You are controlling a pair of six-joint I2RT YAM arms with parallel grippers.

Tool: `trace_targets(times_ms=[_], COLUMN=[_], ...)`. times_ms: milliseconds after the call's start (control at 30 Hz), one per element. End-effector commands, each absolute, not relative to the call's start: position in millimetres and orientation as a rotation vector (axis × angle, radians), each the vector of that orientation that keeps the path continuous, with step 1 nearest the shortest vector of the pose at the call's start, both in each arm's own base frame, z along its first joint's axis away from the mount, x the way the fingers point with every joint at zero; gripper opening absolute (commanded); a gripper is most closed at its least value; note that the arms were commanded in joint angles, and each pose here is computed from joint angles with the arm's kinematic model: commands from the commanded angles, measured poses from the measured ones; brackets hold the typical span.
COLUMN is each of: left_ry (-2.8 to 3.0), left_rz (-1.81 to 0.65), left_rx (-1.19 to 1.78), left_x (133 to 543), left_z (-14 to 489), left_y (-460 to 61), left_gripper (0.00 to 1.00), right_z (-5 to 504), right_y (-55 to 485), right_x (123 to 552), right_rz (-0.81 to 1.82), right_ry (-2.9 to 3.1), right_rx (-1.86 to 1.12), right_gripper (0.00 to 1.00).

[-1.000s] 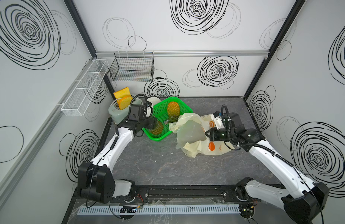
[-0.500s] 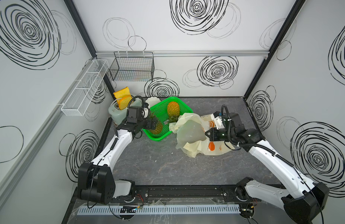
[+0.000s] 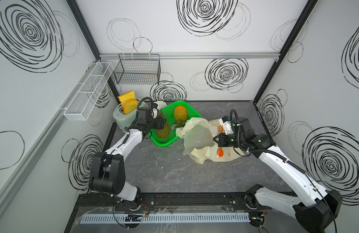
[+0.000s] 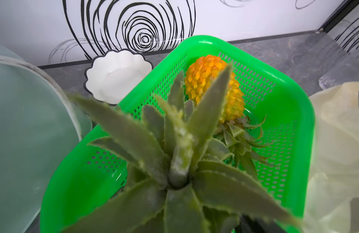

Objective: Place the pineapple into a plastic bag & tie a knot
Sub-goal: Pick up the pineapple from the basket.

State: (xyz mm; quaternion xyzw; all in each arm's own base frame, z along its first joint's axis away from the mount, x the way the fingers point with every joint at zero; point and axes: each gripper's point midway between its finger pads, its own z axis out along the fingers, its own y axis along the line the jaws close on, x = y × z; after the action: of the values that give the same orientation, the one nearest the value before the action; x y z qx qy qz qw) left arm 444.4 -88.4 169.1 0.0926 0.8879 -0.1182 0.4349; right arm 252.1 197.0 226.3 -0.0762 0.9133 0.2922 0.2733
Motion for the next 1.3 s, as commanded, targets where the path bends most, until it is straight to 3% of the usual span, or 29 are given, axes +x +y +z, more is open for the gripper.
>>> trace_targets(times_ms=[0,100,433,900,1267], left_ry=[2.164,2.194,2.205,1.871,1.618], left_rz=[-0.301,-0.322,-0.307,-0.41,-0.475], left_rx=[0.25,0.266,0.256,0.155,-0.022], left_x=[460.8,465.9,468.4,437.2,358.5], left_z=[178.2,170.4,160.6,268.0,363.1], left_y=[-93.1,-96.6,-94.9,-91.8,-69.6], left_gripper=[0.85,0.71,0.0,0.0,0.0], right_z=[225.4,224.9,226.1,229.2,252.6], right_y=[194.8,194.6,193.6,194.6,205.1], right_x=[249.3,249.5,251.3,252.7,257.2], right_rz=[0.793,0.791,0.785,0.789,0.883], right_ry=[2.464,2.466,2.465,2.458,2.417], right_rx=[-0.193,-0.192,-0.191,-0.198,-0.164], right_gripper=[0.0,0.0,0.0,0.0,0.0])
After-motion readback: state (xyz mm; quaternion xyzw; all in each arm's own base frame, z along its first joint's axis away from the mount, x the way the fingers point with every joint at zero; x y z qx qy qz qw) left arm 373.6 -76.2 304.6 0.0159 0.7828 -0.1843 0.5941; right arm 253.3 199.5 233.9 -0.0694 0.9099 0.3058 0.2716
